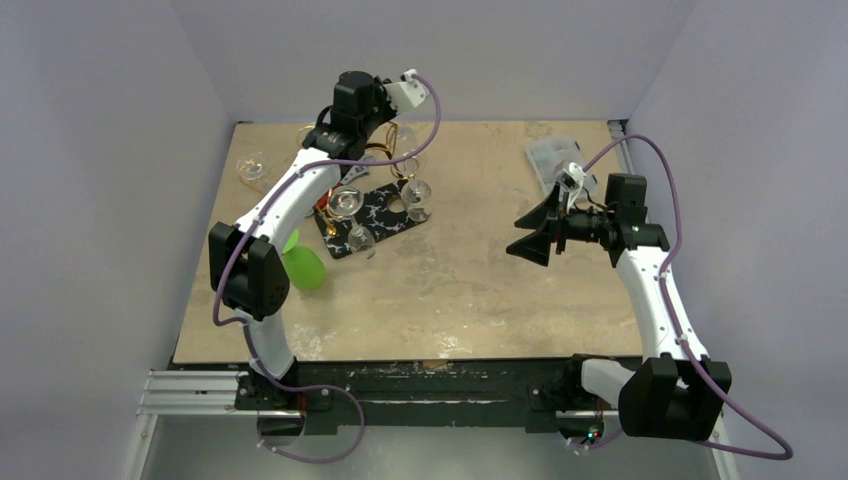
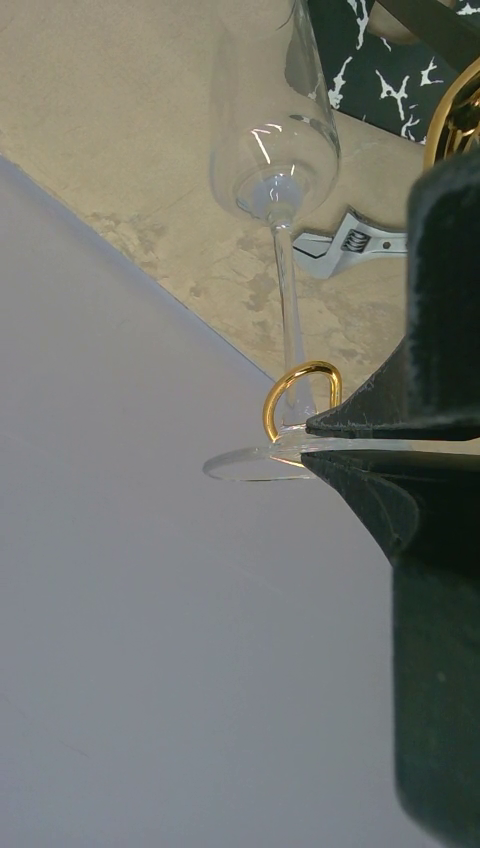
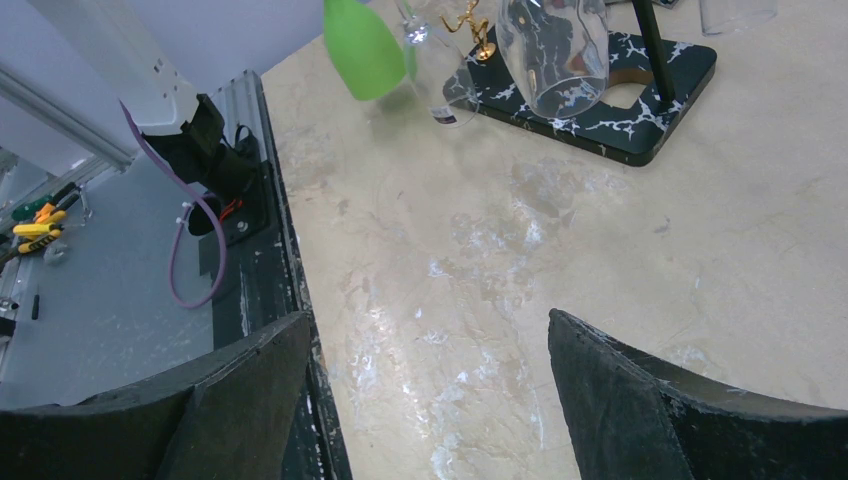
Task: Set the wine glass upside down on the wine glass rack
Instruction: Turn the wine glass upside down at the wine rack.
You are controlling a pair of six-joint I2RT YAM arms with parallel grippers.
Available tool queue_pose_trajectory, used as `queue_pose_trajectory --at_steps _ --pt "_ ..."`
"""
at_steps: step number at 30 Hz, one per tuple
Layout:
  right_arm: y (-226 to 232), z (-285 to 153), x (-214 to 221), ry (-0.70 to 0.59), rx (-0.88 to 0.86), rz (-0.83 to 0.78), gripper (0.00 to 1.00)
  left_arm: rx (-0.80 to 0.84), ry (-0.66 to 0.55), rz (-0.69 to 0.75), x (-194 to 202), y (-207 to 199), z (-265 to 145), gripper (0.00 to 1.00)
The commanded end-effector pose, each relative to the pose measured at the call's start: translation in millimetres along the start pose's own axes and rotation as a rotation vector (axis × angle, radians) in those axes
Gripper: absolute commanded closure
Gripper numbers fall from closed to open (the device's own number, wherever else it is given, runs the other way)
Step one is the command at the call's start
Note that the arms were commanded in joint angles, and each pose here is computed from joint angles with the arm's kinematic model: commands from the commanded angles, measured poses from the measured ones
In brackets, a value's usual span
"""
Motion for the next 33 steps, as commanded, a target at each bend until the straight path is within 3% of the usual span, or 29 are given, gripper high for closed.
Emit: queue_pose_trajectory --at_steps 1,10,33 --pt "9 -3 -12 -0.023 -0.028 -0.052 0.13 -0.057 -0.114 -0.037 -25 24 -18 1.0" --pt "9 -3 -12 -0.024 -0.029 -0.053 0.13 -0.024 -0.101 -0.051 -21 15 -12 1.0" --pt "10 -3 -12 -0.025 -0.028 -0.056 0.13 0.004 -0.086 -0.08 -18 7 -10 0.78"
Point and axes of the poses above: each gripper's point midway between its finger pads, its own z axis out along the fingers, its own y axis along the line the jaws close on, x = y × z, the point moved 9 cm from there along -z, back along the fingers, and after that the axes turned 10 degrees about z, right-handed, at the moved point
